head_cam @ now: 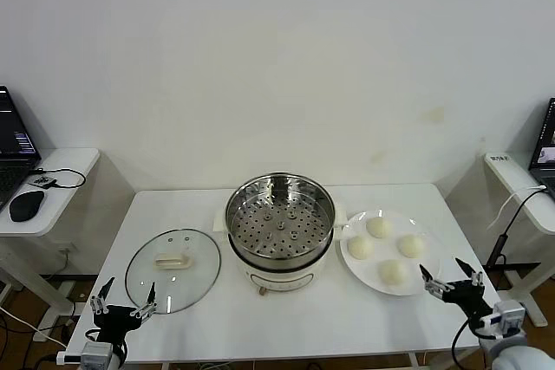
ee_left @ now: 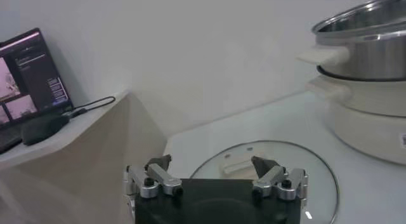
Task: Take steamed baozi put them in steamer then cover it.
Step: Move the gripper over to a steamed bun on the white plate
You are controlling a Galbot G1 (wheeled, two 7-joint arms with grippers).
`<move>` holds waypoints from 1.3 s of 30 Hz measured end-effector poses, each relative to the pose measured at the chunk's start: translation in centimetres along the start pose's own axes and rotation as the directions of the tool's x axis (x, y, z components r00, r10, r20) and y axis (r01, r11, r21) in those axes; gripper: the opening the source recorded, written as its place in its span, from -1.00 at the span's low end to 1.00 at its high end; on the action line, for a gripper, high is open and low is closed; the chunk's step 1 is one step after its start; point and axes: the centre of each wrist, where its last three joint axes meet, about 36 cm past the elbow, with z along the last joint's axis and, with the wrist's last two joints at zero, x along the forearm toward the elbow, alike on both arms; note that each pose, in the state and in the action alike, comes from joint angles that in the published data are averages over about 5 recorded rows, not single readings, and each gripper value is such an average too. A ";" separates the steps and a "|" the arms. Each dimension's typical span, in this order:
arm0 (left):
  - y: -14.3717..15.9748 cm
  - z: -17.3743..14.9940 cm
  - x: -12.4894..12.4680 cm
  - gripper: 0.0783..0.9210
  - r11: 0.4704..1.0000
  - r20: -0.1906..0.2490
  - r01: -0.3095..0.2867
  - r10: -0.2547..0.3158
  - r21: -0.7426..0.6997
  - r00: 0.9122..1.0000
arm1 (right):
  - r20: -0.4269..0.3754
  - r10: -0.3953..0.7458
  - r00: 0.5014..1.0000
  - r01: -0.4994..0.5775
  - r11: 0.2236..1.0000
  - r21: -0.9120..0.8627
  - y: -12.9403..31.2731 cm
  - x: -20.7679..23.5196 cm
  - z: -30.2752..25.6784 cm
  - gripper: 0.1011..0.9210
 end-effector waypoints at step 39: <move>-0.1 -0.1 2.4 0.77 0.995 0.005 0.073 -0.073 -0.064 0.997 | -0.677 -0.298 0.673 0.732 0.134 0.668 -0.9 -27.3 -21.0 0.76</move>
